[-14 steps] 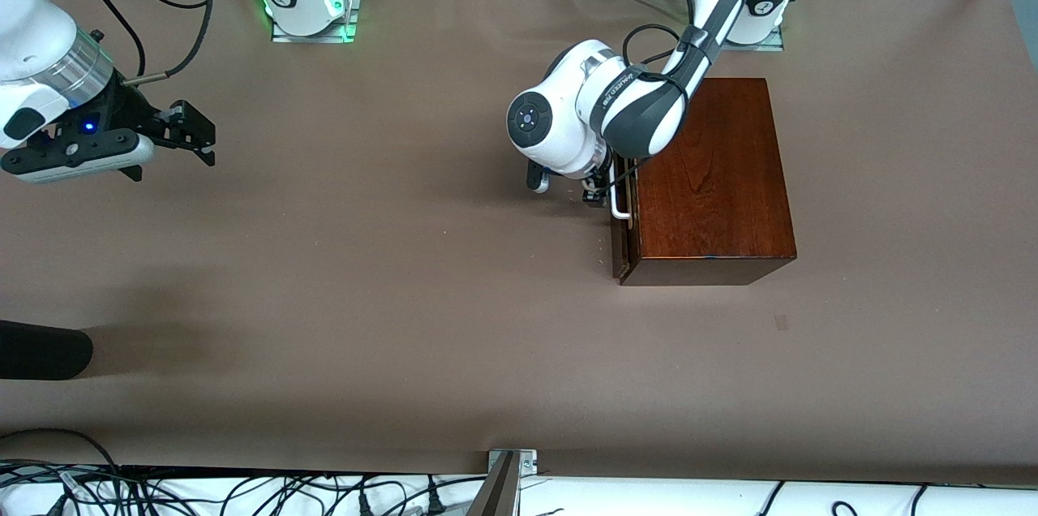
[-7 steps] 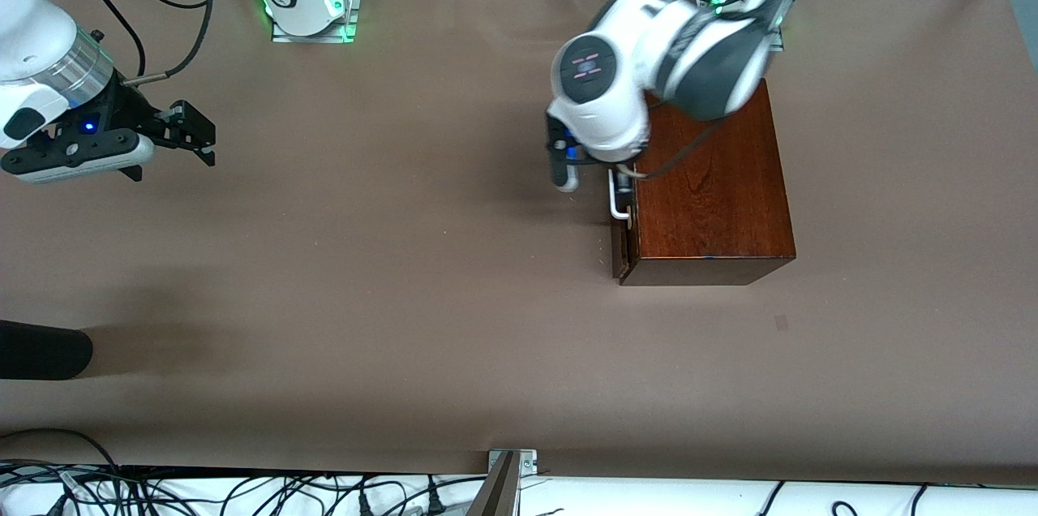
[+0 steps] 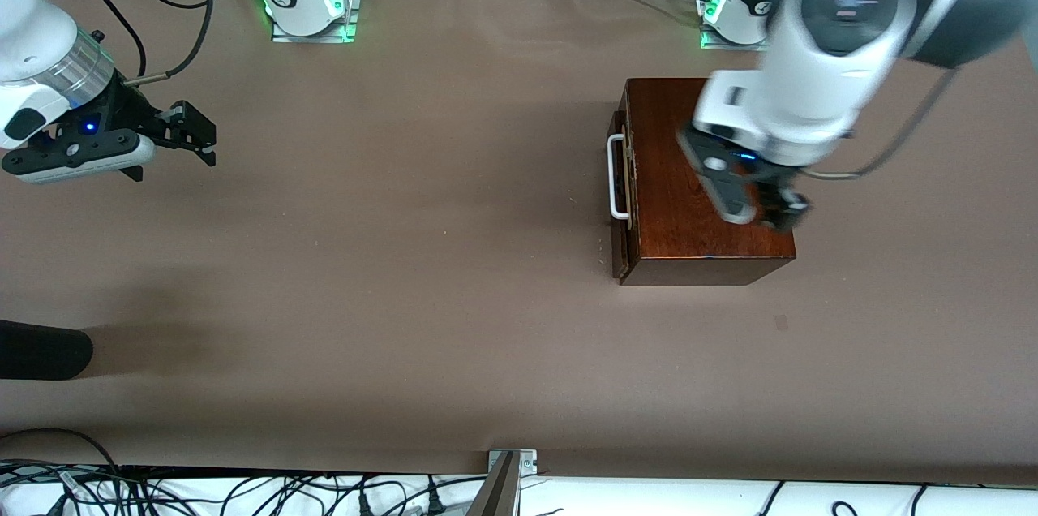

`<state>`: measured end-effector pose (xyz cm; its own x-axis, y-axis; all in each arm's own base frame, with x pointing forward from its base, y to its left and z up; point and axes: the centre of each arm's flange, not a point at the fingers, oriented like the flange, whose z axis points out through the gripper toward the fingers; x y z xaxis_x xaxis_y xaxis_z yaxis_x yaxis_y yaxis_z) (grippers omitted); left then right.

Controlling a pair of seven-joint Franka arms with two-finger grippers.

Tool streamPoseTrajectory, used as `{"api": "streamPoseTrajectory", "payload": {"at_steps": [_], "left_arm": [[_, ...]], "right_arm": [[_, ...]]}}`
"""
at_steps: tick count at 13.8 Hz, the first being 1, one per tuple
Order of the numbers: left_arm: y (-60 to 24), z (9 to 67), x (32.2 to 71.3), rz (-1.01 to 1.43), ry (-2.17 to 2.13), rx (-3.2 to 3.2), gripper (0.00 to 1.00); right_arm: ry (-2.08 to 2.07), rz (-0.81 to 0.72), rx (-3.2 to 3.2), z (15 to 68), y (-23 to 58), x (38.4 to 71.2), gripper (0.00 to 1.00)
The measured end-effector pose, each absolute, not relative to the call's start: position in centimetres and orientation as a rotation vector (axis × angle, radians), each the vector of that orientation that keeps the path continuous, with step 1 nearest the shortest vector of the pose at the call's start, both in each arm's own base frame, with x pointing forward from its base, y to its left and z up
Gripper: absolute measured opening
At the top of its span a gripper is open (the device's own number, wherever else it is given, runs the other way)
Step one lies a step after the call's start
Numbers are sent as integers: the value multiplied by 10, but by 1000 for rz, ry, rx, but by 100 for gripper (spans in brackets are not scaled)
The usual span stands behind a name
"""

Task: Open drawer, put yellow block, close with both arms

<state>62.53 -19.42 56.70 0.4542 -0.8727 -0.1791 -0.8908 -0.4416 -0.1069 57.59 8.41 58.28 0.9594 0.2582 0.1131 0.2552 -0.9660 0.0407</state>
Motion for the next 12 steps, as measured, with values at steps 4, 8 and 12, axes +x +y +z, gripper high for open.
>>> {"api": "streamPoseTrajectory", "payload": {"at_steps": [4, 8, 12], "left_arm": [[-121, 579, 644, 72, 1317, -2703, 100], [-116, 612, 628, -30, 871, -2919, 100], [-49, 614, 612, 8, 319, -3085, 100]], "right_arm": [[404, 183, 3084, 583, 84, 576, 100], [404, 183, 3084, 583, 84, 576, 100], [404, 183, 3084, 583, 84, 576, 100]]}}
